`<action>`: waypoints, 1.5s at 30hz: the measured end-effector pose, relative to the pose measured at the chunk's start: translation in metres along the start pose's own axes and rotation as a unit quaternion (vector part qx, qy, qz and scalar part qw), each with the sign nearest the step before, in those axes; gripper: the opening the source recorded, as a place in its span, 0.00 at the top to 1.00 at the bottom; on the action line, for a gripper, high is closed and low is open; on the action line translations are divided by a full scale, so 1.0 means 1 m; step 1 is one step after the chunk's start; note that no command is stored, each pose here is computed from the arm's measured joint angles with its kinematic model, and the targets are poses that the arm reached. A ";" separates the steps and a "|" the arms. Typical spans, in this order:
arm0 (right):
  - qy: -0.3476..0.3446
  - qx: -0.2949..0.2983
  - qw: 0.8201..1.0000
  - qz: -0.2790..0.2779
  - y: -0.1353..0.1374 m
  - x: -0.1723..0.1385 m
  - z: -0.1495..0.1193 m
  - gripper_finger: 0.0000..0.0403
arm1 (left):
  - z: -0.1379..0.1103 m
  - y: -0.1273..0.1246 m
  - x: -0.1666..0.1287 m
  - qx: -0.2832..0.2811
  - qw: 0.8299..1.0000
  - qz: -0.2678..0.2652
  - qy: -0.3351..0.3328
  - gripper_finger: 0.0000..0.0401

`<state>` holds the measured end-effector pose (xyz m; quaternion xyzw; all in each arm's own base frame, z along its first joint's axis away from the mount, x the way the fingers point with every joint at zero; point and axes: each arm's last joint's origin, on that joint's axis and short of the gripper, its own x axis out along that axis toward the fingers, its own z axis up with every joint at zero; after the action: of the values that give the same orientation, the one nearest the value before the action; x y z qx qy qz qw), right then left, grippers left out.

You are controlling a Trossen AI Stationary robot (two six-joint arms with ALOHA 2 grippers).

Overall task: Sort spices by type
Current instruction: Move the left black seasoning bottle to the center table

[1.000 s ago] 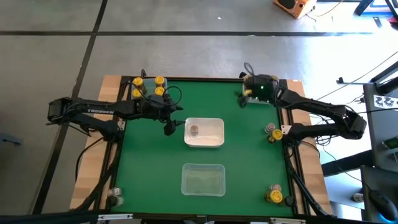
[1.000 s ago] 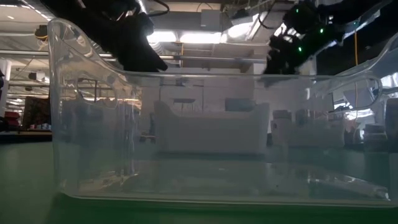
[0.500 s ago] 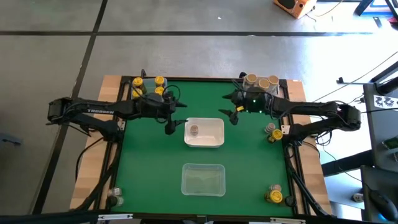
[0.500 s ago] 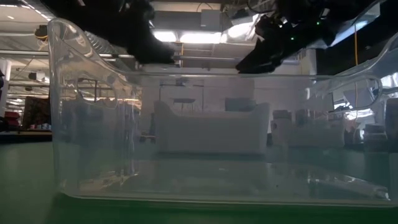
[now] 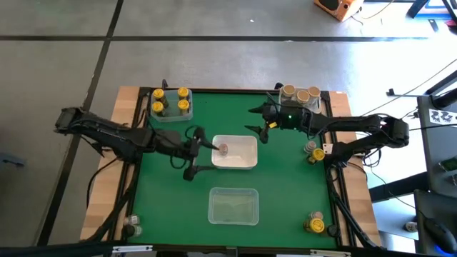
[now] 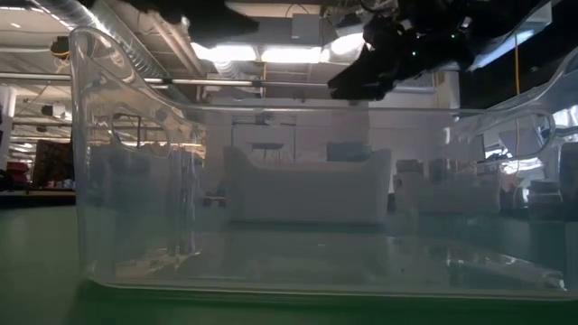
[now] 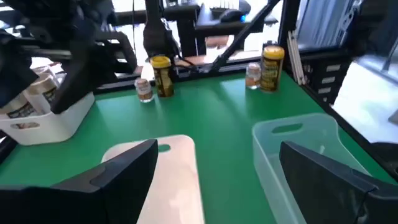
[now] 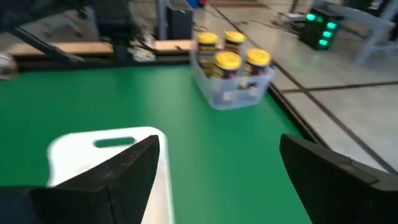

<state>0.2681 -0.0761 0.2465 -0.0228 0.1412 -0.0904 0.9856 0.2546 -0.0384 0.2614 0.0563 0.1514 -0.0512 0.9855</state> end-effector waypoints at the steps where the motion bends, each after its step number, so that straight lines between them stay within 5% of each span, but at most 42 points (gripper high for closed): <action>1: -0.005 0.005 1.000 0.011 0.001 0.000 0.001 0.17 | 0.004 -0.007 0.000 0.001 1.000 0.006 0.008 0.16; 9: -0.067 0.030 0.994 0.083 0.021 0.000 0.022 0.17 | 0.021 -0.052 -0.009 -0.037 0.992 0.019 0.121 0.16; 14: -0.100 0.017 0.987 0.126 0.047 -0.002 0.045 0.17 | 0.021 -0.077 -0.024 -0.115 0.974 0.008 0.196 0.16; 25: -0.216 0.033 0.969 0.112 0.064 -0.006 0.073 0.17 | -0.004 -0.121 -0.068 -0.309 0.870 0.012 0.383 0.17; 31: -0.275 0.054 0.951 0.130 0.068 0.006 0.076 0.17 | -0.008 -0.136 -0.072 -0.336 0.854 0.005 0.398 0.22; 39: -0.265 0.062 0.951 0.144 0.072 0.027 0.080 0.17 | 0.009 -0.165 -0.043 -0.285 0.860 -0.044 0.421 0.26; 45: -0.257 0.063 0.953 0.148 0.073 0.034 0.077 0.17 | 0.014 -0.187 -0.042 -0.243 0.812 -0.006 0.530 0.26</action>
<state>0.3346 -0.0089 0.3057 0.0384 -0.1207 0.0564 0.9903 0.1966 -0.2210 0.2693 -0.1678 0.6580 0.0195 0.7338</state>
